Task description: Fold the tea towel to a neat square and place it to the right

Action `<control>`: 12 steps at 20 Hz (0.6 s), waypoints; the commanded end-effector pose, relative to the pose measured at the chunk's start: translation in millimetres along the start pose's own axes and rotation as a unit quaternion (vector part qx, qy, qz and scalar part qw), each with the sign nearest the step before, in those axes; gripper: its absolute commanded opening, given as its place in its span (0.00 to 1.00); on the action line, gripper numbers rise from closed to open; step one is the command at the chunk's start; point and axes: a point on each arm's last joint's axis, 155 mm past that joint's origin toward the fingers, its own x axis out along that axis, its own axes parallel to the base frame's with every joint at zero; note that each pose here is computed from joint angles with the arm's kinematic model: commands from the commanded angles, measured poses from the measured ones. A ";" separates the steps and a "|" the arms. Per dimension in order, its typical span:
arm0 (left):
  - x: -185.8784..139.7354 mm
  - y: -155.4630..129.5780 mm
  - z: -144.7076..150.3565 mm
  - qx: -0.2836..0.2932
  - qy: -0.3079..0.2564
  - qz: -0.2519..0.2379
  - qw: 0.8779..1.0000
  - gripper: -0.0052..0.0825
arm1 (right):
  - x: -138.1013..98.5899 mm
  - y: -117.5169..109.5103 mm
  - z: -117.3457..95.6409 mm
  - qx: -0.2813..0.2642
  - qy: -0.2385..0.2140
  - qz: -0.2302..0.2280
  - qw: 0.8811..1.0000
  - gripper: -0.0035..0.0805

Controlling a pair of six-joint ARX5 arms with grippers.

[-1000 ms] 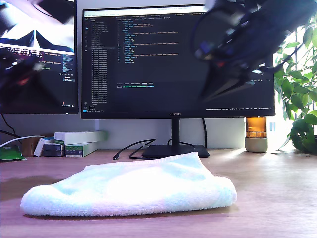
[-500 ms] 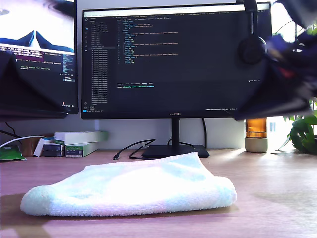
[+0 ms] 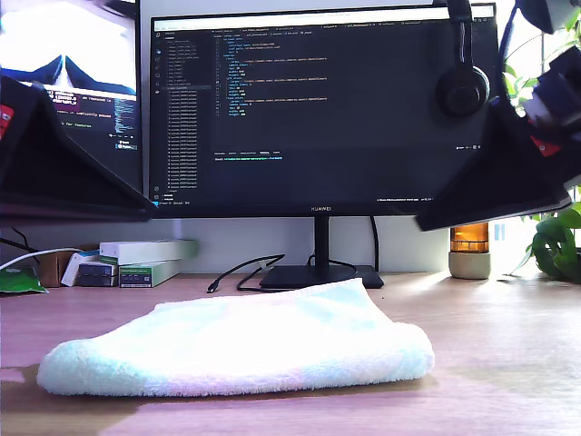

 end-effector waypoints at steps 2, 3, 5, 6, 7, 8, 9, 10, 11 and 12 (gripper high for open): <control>0.1 1.1 -4.2 0.003 -0.001 0.002 1.000 0.03 | 8.3 11.8 -19.1 -0.122 0.038 0.017 0.992 0.38; 0.1 0.9 -3.7 0.003 -0.002 0.002 1.000 0.03 | 11.4 14.3 -28.4 -0.172 0.056 0.024 0.983 0.39; 0.1 1.0 -4.0 0.003 -0.001 0.002 1.000 0.03 | 18.0 15.0 -45.3 -0.252 0.090 0.033 0.963 0.39; 0.1 1.0 -3.9 0.003 -0.002 0.002 1.000 0.03 | 21.4 11.7 -51.7 -0.285 0.104 0.031 0.952 0.39; 0.1 1.0 -3.8 0.003 -0.002 0.002 1.000 0.03 | 25.1 8.1 -55.2 -0.309 0.112 0.027 0.944 0.42; 0.1 1.0 -3.8 0.003 -0.002 0.002 1.000 0.03 | 28.3 4.4 -57.3 -0.325 0.118 0.023 0.938 0.46; 0.1 1.1 -3.9 0.003 -0.002 0.002 1.000 0.03 | 32.0 1.3 -58.5 -0.337 0.123 0.018 0.933 0.50; 0.1 1.0 -4.0 0.003 -0.001 0.002 1.000 0.03 | 35.2 -0.4 -59.2 -0.345 0.126 0.017 0.930 0.52; 0.1 1.0 -3.9 0.003 -0.002 0.002 1.000 0.03 | 38.5 -2.3 -59.8 -0.349 0.128 0.012 0.928 0.52; 0.1 1.1 -4.0 0.003 -0.001 0.002 1.000 0.03 | 41.1 -2.0 -61.3 -0.351 0.131 0.012 0.927 0.52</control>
